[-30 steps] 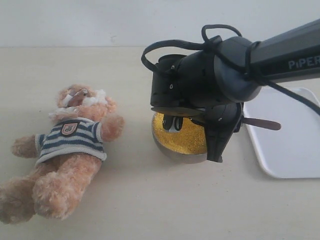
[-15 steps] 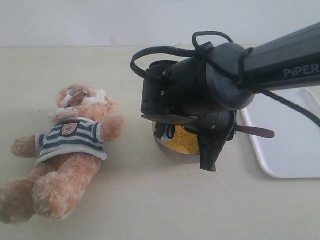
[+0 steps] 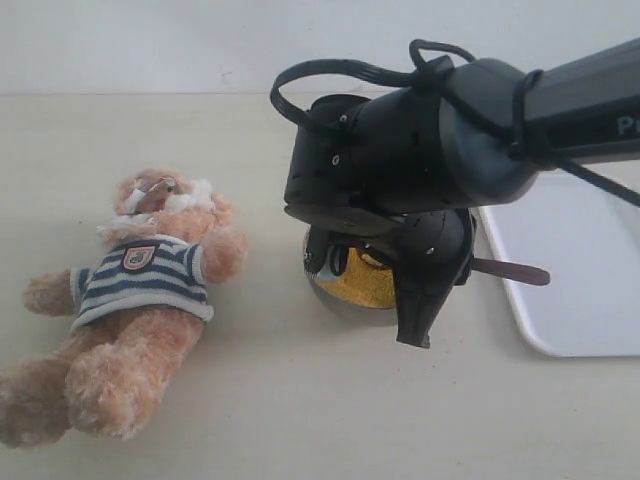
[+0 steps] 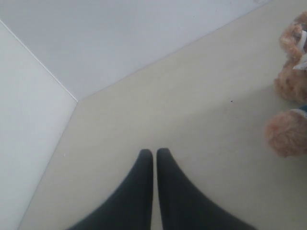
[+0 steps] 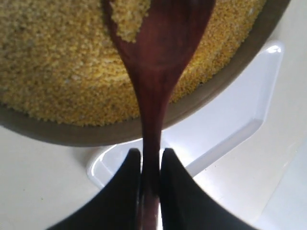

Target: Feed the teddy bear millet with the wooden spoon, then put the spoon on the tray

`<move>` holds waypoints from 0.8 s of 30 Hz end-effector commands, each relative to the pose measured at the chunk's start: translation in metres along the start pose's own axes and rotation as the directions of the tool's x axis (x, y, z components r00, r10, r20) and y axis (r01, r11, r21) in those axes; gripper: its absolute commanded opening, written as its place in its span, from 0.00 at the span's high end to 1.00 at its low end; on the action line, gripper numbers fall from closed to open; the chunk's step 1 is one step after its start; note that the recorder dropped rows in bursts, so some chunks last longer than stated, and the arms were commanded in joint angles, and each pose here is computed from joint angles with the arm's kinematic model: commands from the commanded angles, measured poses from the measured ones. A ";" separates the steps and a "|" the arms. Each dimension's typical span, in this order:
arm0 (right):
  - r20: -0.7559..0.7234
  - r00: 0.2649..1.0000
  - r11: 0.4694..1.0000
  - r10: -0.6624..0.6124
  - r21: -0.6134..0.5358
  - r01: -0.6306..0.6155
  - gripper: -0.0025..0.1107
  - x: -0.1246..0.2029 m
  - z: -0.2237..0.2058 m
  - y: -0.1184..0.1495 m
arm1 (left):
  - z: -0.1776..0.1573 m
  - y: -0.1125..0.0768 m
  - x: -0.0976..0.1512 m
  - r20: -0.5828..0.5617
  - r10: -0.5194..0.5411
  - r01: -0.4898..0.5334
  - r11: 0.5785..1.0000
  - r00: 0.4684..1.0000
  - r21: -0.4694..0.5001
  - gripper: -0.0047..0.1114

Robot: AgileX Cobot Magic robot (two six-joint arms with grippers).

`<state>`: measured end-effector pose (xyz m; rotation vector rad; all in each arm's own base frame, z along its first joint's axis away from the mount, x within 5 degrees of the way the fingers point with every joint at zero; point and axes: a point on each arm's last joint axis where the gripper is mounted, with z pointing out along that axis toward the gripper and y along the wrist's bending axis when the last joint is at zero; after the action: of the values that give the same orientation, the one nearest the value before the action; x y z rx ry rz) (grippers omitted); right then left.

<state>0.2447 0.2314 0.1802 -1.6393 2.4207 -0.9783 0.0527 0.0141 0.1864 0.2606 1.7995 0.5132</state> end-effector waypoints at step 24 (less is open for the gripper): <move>-0.002 1.000 1.000 0.019 0.012 -0.019 0.98 0.016 0.002 -0.026 | 0.000 0.000 0.001 0.001 0.001 -0.001 1.000 1.000 -0.004 0.93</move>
<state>0.2613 0.2117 0.1958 -1.5860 2.4104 -1.0066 0.0527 0.0141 0.1864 0.2606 1.7995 0.5132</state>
